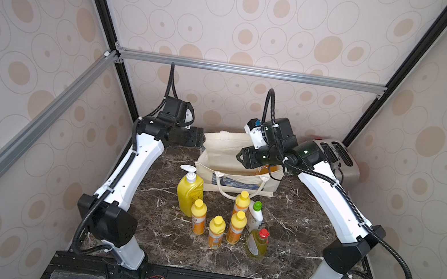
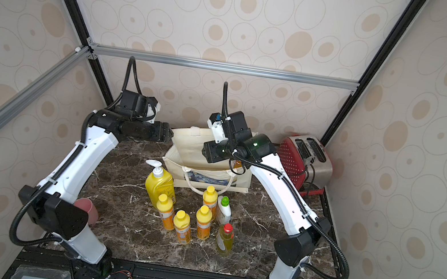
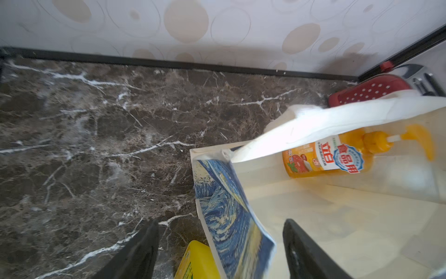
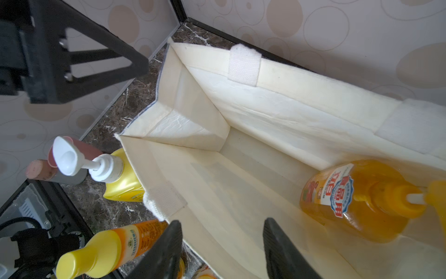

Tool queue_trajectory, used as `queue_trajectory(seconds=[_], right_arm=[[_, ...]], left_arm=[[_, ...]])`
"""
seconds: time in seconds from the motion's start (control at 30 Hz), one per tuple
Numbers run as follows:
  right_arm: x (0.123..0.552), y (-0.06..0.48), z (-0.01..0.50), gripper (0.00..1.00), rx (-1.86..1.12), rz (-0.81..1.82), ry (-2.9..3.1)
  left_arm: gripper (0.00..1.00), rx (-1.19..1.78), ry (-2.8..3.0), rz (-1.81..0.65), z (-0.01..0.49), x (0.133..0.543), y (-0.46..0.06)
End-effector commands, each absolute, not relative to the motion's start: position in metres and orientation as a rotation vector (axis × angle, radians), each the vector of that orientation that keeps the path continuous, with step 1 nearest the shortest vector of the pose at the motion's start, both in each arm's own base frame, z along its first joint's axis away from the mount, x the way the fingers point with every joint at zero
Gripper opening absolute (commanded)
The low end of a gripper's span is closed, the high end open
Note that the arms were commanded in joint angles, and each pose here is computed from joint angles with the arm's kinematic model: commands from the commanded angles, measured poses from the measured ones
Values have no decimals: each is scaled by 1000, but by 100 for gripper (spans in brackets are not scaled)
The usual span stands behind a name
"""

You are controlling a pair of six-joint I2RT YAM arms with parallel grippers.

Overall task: Pack dish soap into the shopping bag
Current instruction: Pick up the bottle of dish soap at the center of the board.

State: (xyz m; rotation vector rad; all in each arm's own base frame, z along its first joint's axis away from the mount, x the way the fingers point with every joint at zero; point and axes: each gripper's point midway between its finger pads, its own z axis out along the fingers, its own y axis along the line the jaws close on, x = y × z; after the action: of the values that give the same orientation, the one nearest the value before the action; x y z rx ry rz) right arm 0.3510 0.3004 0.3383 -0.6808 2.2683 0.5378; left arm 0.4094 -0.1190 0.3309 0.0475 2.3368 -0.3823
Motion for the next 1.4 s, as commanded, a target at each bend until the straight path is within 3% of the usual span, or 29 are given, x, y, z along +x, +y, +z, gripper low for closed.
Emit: queue_trajectory(seconds=[0.0,0.27,0.5,0.67,0.87,1.07,1.37], right_arm=[[328,307,363,56,-722,647,2198],[265,355,353,56,-1025,757,2123],[259,353,346,56,-1035,715,2083],[261,347,342,55,-1016,691,2057],[262,329,340,54,-986,630,2043],[273,280,354,59,-812,625,2021],[284,202,371,62,-560,624,1980]], left_arm=[[80,15,2231,-306,372,379,-99],[84,-183,2073,-155,384,324,-48],[88,-58,1995,-507,347,281,-88],[87,-31,1958,-551,323,259,-90],[85,61,1885,-600,329,262,-103],[81,96,1898,-647,316,273,-116],[81,225,1956,-398,289,280,-136]])
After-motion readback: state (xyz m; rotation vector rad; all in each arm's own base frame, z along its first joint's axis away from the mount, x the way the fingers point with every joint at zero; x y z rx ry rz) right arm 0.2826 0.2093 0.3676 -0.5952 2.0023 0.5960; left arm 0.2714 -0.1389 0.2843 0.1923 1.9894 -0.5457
